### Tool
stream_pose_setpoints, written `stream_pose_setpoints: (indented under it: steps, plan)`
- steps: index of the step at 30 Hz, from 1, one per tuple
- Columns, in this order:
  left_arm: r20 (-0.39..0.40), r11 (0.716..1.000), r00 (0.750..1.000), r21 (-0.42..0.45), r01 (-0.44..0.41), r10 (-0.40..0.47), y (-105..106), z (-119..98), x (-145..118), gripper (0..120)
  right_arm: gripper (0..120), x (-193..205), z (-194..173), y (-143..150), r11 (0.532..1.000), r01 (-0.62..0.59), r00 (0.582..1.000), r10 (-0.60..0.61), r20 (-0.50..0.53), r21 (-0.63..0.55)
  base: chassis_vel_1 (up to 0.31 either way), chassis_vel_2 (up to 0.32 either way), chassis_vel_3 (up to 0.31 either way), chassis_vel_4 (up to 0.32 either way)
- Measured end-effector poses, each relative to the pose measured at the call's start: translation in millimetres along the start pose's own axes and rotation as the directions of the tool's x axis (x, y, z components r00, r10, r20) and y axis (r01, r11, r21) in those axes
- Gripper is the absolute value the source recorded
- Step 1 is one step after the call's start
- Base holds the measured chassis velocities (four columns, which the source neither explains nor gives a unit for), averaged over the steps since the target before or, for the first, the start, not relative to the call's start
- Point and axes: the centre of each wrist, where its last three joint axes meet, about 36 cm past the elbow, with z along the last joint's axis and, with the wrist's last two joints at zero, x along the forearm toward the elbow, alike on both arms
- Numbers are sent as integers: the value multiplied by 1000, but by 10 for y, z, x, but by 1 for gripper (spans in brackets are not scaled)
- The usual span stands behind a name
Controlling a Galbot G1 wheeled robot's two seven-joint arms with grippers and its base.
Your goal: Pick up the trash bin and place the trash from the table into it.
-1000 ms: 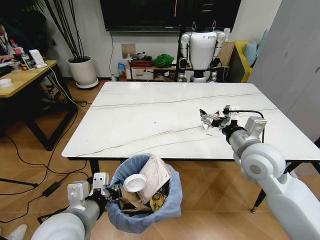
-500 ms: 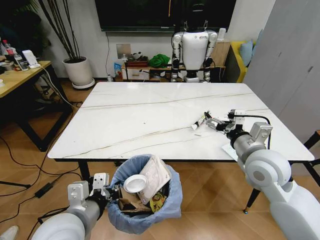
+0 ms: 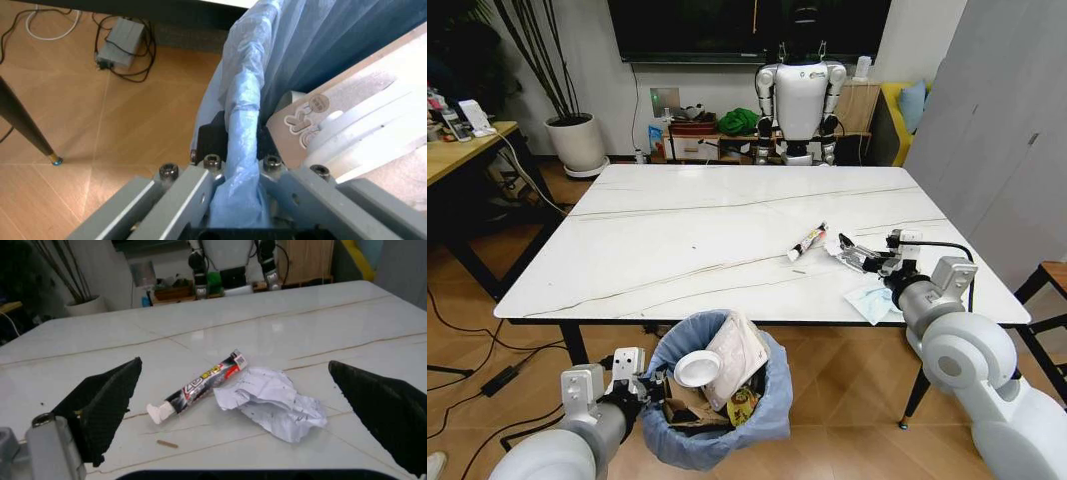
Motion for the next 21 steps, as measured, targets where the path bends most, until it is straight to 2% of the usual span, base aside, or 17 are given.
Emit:
stream_pose_setpoints:
  steps: [3,9,15,17,21]
  plan:
    - [-4,1000,1000,0,1,-1,0,9,5,0,100,18,72,-8,1000,-9,1000,10,-15,10,-59,-78,56,64]
    - [-32,1000,999,4,23,-22,15,73,15,0,100,-66,356,-89,998,-52,991,56,-121,34,-4,-8,3,8]
    - [-46,999,998,4,36,-35,33,106,25,0,100,-141,449,-147,997,-65,983,71,-172,38,0,0,0,0]
    - [-51,999,998,4,45,-45,50,119,33,0,100,-137,481,-172,998,-53,972,57,-226,24,0,0,0,0]
    - [-51,999,998,3,46,-46,53,120,35,0,100,-141,522,-193,998,-54,963,56,-264,16,0,0,0,0]
